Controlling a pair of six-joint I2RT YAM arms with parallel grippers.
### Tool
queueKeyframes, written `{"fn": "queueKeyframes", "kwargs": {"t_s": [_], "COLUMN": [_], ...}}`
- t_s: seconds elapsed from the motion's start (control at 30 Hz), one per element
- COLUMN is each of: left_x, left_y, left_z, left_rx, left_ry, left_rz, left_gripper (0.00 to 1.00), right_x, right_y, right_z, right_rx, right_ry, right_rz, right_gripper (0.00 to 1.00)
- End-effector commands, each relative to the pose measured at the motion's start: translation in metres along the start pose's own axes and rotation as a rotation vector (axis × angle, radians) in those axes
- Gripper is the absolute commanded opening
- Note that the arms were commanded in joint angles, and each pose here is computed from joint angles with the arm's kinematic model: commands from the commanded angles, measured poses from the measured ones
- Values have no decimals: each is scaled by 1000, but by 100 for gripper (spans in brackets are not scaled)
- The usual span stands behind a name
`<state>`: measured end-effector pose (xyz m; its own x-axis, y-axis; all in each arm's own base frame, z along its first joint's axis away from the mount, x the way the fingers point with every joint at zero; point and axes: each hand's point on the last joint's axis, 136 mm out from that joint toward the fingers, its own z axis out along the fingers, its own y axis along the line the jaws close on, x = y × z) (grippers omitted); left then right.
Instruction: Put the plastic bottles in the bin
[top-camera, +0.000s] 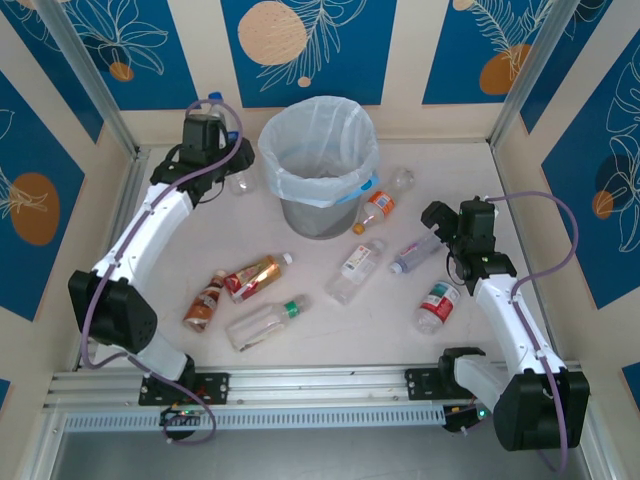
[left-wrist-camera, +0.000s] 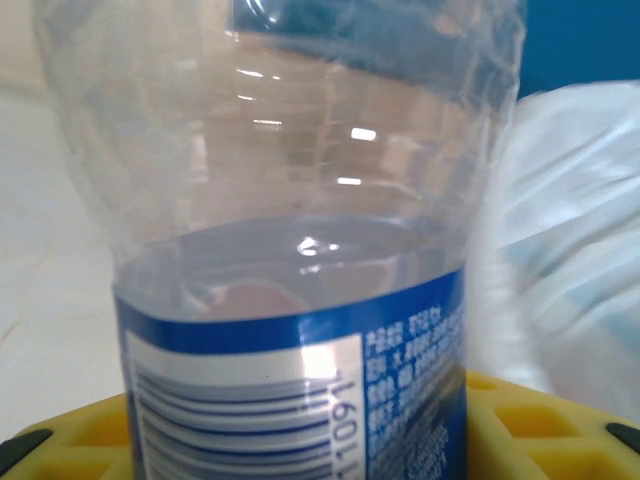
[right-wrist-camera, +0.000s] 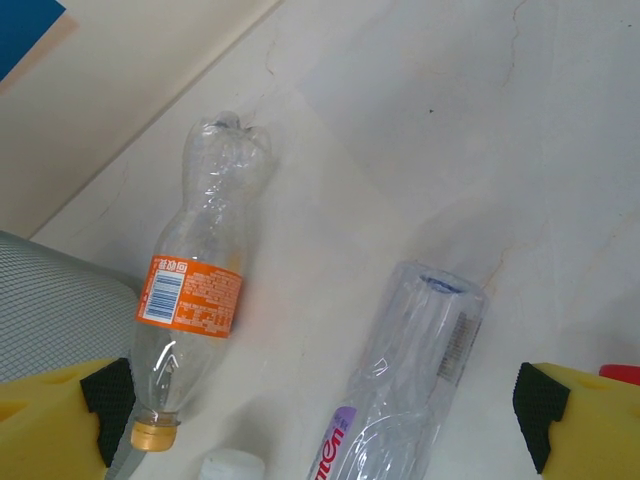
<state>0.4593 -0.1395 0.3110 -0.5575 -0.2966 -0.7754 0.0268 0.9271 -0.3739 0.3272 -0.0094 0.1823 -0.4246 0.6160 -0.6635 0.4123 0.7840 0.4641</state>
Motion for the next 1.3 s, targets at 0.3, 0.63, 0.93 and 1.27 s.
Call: {"fn": "queueKeyframes", "kwargs": {"t_s": [0.3, 0.63, 0.93, 1.27], "left_x": [-74, -35, 4, 52], "left_y": [-112, -183, -186, -168], "left_z": [-41, 14, 72, 111], "left_rx": [344, 478, 463, 394], "left_ry": [-315, -200, -64, 75], "left_rz": [210, 438, 490, 549], "left_gripper": [54, 54, 54, 54], "right_x": [-12, -7, -3, -3], "right_y": [19, 27, 20, 20], "right_z": [-14, -24, -33, -33], "right_rx": [-68, -124, -109, -110], "right_ry": [-5, 5, 3, -4], "right_rz": [-3, -66, -89, -87], "right_gripper": [99, 100, 100, 100]}}
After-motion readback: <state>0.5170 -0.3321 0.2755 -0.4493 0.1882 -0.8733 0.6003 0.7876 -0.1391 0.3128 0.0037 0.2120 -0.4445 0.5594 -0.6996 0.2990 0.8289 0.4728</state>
